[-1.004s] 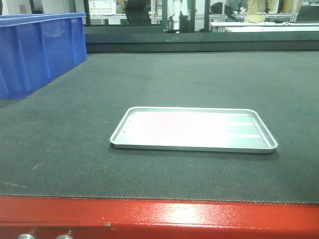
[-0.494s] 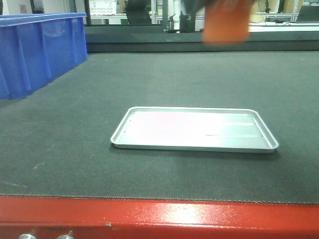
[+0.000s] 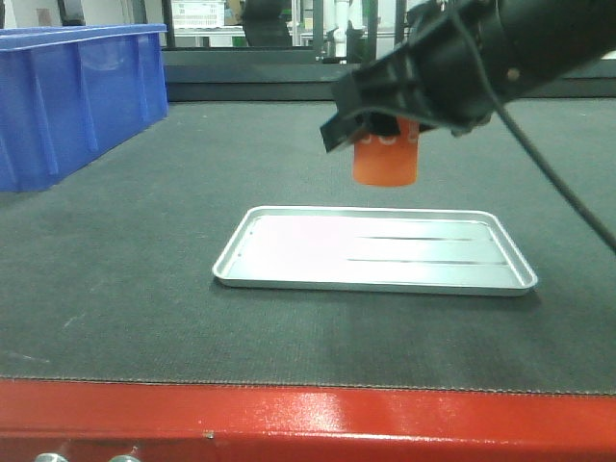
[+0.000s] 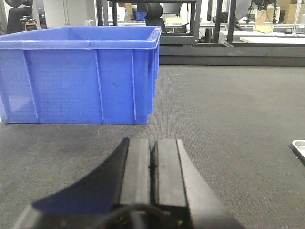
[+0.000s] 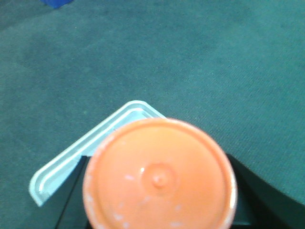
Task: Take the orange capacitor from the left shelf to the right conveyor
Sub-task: 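Lower the held capacitor onto the silver tray with the right gripper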
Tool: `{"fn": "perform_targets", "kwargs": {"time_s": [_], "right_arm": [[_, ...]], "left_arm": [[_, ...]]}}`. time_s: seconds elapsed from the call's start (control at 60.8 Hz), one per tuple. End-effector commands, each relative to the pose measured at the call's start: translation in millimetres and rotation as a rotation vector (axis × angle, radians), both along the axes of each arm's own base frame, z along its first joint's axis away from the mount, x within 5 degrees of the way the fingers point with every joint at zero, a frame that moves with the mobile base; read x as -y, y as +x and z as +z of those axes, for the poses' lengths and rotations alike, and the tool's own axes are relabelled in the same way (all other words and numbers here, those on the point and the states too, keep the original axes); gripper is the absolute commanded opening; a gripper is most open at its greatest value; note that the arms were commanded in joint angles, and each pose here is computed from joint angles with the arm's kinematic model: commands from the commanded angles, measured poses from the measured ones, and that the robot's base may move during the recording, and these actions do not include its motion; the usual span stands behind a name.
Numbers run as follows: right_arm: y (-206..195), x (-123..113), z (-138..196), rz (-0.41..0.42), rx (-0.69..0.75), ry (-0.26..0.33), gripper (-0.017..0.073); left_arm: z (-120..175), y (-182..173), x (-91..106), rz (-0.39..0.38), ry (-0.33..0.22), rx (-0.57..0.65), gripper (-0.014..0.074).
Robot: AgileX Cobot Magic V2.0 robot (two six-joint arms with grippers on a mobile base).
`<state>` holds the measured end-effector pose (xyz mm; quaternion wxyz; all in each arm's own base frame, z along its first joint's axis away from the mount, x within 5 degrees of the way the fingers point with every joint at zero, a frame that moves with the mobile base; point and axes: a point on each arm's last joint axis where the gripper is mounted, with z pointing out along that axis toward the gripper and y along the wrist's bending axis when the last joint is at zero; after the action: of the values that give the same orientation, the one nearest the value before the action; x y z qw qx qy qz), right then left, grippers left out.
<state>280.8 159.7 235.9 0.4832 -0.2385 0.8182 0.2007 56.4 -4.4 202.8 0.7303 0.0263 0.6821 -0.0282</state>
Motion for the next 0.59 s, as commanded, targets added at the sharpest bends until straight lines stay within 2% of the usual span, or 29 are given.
{"fn": "perform_targets", "kwargs": {"time_s": [0.0, 0.181, 0.329, 0.428, 0.51, 0.576], "right_arm": [[6.6, -2.5, 15.7, 0.051, 0.071, 0.081, 0.0052], [12.4, -8.1, -2.3, 0.121, 0.093, 0.018, 0.0052], [13.1, -13.5, -6.7, 0.18, 0.124, 0.026, 0.0052], [14.5, -14.4, -11.8, 0.189, 0.119, 0.016, 0.0055], [17.2, -13.2, -17.7, 0.184, 0.105, 0.006, 0.009], [19.6, -10.7, -21.2, 0.174, 0.095, 0.002, 0.0156]], "left_arm": [[10.2, -0.4, -0.2, 0.002, -0.012, 0.087, -0.0105], [10.2, -0.4, -0.2, 0.002, -0.012, 0.087, -0.0105], [10.2, -0.4, -0.2, 0.002, -0.012, 0.087, -0.0105], [10.2, -0.4, -0.2, 0.002, -0.012, 0.087, -0.0105], [10.2, -0.4, -0.2, 0.002, -0.012, 0.087, -0.0105], [10.2, -0.4, -0.2, 0.002, -0.012, 0.087, -0.0105]]}}
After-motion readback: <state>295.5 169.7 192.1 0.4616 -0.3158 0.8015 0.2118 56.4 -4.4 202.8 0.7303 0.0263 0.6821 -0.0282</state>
